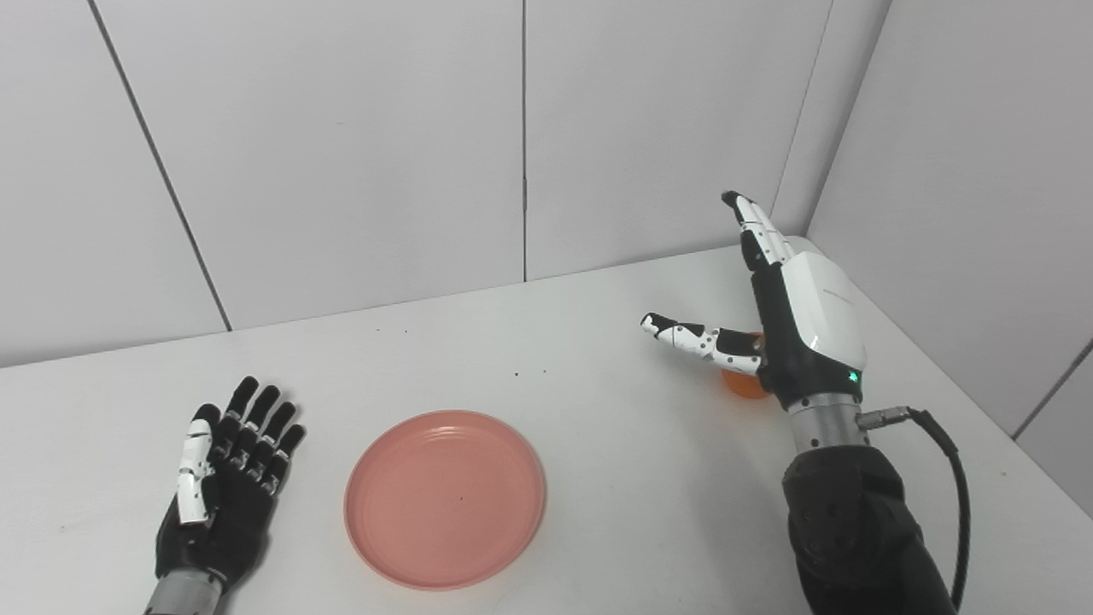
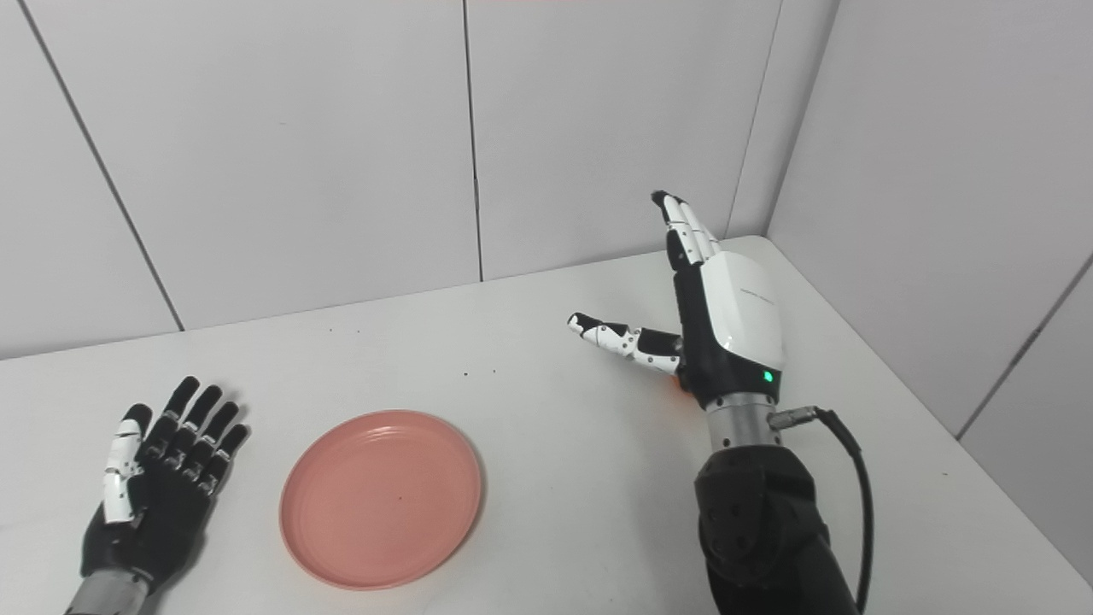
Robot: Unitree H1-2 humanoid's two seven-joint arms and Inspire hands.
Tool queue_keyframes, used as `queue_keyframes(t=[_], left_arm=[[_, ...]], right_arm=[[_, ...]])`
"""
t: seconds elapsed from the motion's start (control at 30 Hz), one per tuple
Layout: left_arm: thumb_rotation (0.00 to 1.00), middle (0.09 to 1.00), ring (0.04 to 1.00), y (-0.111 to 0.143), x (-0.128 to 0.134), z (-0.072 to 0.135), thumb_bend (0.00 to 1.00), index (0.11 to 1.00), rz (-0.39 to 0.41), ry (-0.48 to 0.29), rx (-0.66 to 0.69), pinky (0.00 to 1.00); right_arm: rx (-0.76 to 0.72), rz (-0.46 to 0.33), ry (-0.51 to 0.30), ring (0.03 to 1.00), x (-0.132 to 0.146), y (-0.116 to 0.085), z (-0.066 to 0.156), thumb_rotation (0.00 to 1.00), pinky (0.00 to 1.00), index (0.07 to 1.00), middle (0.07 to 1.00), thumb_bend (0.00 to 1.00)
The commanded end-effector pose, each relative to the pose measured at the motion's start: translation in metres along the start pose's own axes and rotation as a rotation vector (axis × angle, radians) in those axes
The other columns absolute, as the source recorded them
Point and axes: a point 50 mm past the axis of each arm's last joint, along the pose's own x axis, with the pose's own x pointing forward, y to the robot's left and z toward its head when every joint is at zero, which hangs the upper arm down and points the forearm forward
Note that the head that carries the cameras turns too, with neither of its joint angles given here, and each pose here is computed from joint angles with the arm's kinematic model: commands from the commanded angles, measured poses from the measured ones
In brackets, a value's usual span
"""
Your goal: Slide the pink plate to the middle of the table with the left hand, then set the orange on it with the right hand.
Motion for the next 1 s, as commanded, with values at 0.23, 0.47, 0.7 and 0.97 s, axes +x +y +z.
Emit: queue_keyframes(t=[0.23,0.47,0.7,0.97], left_arm=[[1.00,1.000,1.000,0.012,-0.001,-0.004,0.33,1.000,0.041,0.065,-0.011,1.00],[1.00,1.000,1.000,0.009,-0.003,-0.001,0.32,1.000,0.038,0.063,-0.001,1.00],[1.00,1.000,1.000,0.007,-0.005,0.002,0.33,1.000,0.039,0.068,0.003,1.00],[1.00,1.000,1.000,0.005,-0.005,0.005,0.32,1.000,0.040,0.068,0.002,1.00]], right_arm=[[-0.034,-0.066,0.046,0.869,0.011,-0.013,-0.016,0.36,0.74,0.952,0.948,0.94],[-0.027,-0.044,0.095,0.879,0.012,-0.015,-0.029,0.31,0.77,0.967,0.945,0.96],[-0.056,-0.027,0.150,0.880,0.014,-0.013,-0.043,0.35,0.76,0.962,0.948,0.98],[-0.043,0.029,0.204,0.928,0.016,-0.004,-0.057,0.37,0.83,0.950,0.962,0.98]])
